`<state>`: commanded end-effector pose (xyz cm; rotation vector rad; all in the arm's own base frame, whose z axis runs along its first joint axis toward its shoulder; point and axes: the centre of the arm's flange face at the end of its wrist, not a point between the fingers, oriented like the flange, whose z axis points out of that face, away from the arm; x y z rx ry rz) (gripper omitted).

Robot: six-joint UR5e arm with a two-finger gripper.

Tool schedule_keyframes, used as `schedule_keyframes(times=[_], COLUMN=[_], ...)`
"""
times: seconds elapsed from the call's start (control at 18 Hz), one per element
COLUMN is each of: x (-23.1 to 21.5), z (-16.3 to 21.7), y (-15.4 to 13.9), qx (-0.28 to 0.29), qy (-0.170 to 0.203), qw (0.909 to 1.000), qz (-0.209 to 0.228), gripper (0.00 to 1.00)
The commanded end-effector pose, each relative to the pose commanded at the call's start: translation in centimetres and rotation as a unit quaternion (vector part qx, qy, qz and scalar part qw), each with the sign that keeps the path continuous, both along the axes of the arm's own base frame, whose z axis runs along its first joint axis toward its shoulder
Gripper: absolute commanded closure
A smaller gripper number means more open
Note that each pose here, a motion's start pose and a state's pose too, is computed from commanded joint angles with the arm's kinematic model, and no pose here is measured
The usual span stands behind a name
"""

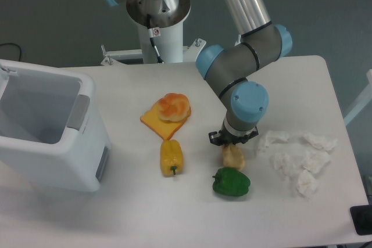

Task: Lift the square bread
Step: 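Close the gripper on the pale bread roll, then lift the bread roll and carry it toward the tissue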

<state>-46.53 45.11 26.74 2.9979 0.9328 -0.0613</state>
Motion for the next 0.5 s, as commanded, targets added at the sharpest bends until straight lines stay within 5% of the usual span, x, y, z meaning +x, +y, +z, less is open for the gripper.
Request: schedule_keyframes(times=[0.17,0.33,0.5], x=[-0.9,-2.6,-4.0], z=[4.5,7.3,6.2], y=[1.9,2.6,2.3], qx=[0.024,0.037,0.049], qy=[0.04,0.068,0.054], qw=[0.9984,0.9909,0.9862], qz=[-0.033,-0.11,-0.149], gripper=[0.87,0.87,0.87])
